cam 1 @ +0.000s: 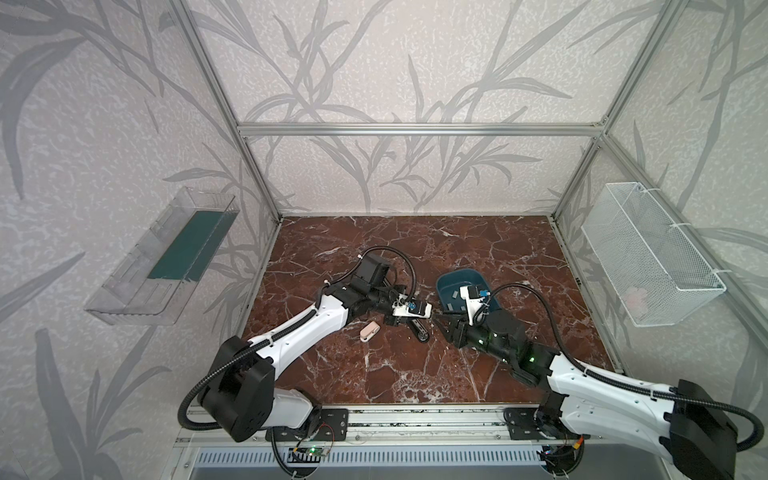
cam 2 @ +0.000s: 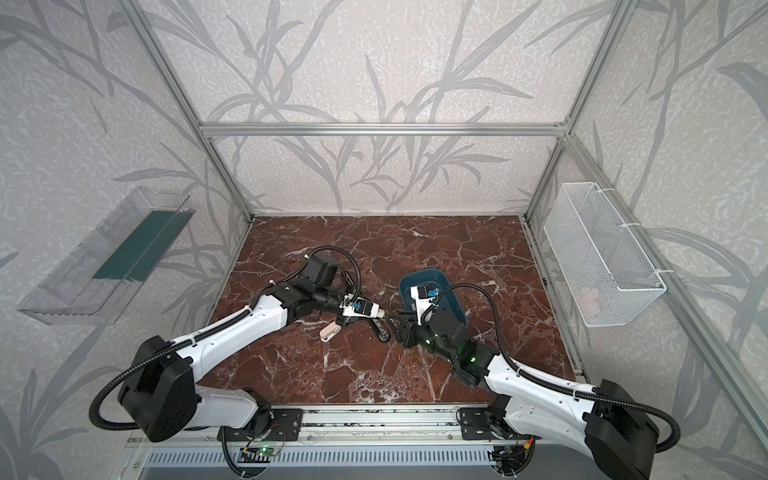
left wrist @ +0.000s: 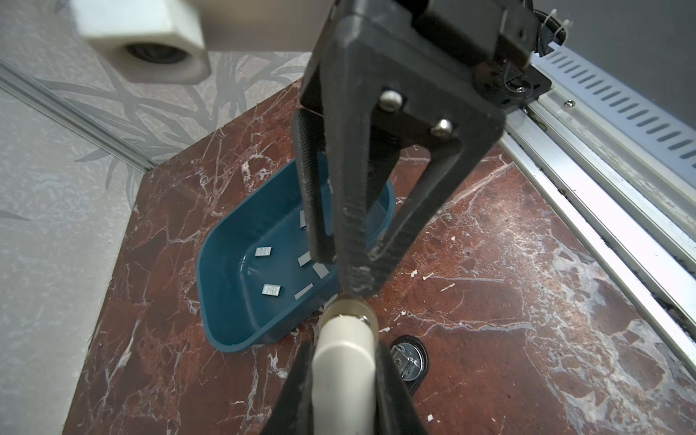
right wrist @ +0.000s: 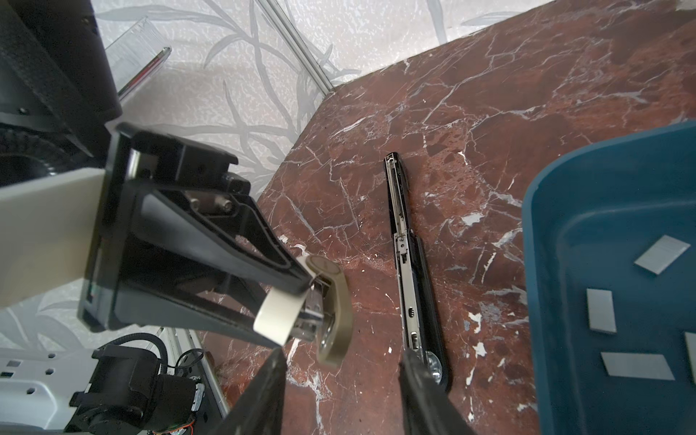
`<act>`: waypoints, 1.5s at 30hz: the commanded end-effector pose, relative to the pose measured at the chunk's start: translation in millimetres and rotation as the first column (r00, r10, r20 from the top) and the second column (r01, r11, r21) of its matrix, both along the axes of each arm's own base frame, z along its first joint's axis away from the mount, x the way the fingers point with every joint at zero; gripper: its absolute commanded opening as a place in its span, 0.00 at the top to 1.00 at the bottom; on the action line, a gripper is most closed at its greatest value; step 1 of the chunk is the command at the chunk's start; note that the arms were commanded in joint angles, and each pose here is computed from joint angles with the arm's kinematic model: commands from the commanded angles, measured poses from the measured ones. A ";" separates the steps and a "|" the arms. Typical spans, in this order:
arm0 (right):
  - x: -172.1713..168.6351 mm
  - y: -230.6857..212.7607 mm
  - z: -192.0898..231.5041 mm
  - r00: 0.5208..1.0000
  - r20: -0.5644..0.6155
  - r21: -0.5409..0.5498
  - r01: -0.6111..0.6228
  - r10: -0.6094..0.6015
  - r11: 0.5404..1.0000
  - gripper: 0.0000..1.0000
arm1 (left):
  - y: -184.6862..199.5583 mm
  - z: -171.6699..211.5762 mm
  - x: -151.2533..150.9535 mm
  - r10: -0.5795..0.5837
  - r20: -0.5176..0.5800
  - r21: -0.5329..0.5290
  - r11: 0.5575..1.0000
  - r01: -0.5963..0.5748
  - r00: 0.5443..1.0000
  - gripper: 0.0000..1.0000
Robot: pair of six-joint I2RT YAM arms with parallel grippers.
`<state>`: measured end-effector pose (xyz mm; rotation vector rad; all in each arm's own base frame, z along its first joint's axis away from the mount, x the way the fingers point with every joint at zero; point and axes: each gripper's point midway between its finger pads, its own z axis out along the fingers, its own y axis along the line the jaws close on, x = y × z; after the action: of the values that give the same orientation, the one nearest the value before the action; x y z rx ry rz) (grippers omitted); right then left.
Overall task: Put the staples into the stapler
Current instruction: 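Lift the cream stapler with the left gripper while the right gripper approaches it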
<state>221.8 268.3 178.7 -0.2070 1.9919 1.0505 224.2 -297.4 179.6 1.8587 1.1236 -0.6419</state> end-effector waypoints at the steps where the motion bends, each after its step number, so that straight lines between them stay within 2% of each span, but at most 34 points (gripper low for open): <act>1: 4.8 -1.1 6.7 1.000 0.005 0.022 0.028 -0.029 0.999 0.53 | -2.8 7.1 -10.3 -0.053 0.007 -0.007 0.999 0.053 0.999 1.00; 6: 8.7 -4.1 -4.5 0.998 -0.022 0.004 0.061 -0.061 0.998 0.58 | -4.4 18.2 -13.2 -0.056 0.019 -0.048 0.997 0.057 0.998 1.00; 16: 9.5 8.5 -29.9 0.993 -0.113 -0.002 0.040 -0.040 0.999 0.61 | -6.4 31.0 -13.4 -0.049 0.037 -0.085 0.995 0.052 0.998 1.00; 18: 9.8 11.6 -35.4 0.991 -0.130 -0.007 0.031 -0.032 0.999 0.63 | -6.8 33.9 -12.2 -0.030 0.007 -0.096 0.995 0.031 1.000 1.00; 22: 8.9 18.6 -48.5 0.986 -0.169 -0.019 0.009 -0.012 1.000 0.68 | -9.0 54.7 -7.0 0.005 -0.019 -0.171 0.985 -0.008 1.000 1.00; 28: 8.6 30.7 -58.3 0.978 -0.205 -0.033 -0.031 0.024 0.999 0.69 | -10.6 80.1 -15.2 -0.021 -0.025 -0.274 0.962 0.013 0.999 1.00; 32: 12.0 28.2 -61.9 0.981 -0.194 -0.046 -0.012 0.003 0.999 0.65 | -8.9 80.3 -9.3 -0.002 -0.043 -0.287 0.958 -0.010 0.999 1.00; 35: 18.8 13.0 -59.1 0.990 -0.125 -0.071 0.054 -0.063 0.996 0.57 | -2.1 80.1 3.3 0.048 -0.050 -0.290 0.955 -0.061 0.998 1.00; 37: 23.2 -6.3 -53.4 0.989 -0.051 -0.077 0.131 -0.136 0.988 0.57 | 3.2 79.8 12.9 0.093 -0.041 -0.287 0.952 -0.101 0.995 1.00; 40: 24.0 -27.1 -32.3 0.980 0.044 -0.073 0.196 -0.193 0.978 0.64 | 8.1 70.2 19.1 0.126 -0.018 -0.244 0.962 -0.127 0.992 1.00; 43: 18.7 -34.6 -0.7 0.976 0.127 -0.061 0.187 -0.178 0.981 0.85 | 7.4 60.2 17.1 0.112 -0.027 -0.214 0.970 -0.115 0.993 1.00; 45: 13.3 -33.9 15.6 0.975 0.167 -0.041 0.155 -0.146 0.987 0.91 | 5.5 57.5 15.0 0.101 -0.033 -0.209 0.972 -0.106 0.994 1.00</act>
<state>234.6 240.6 174.2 -0.1075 1.9200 0.9169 243.3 -290.5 241.4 1.5767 1.1284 -0.6910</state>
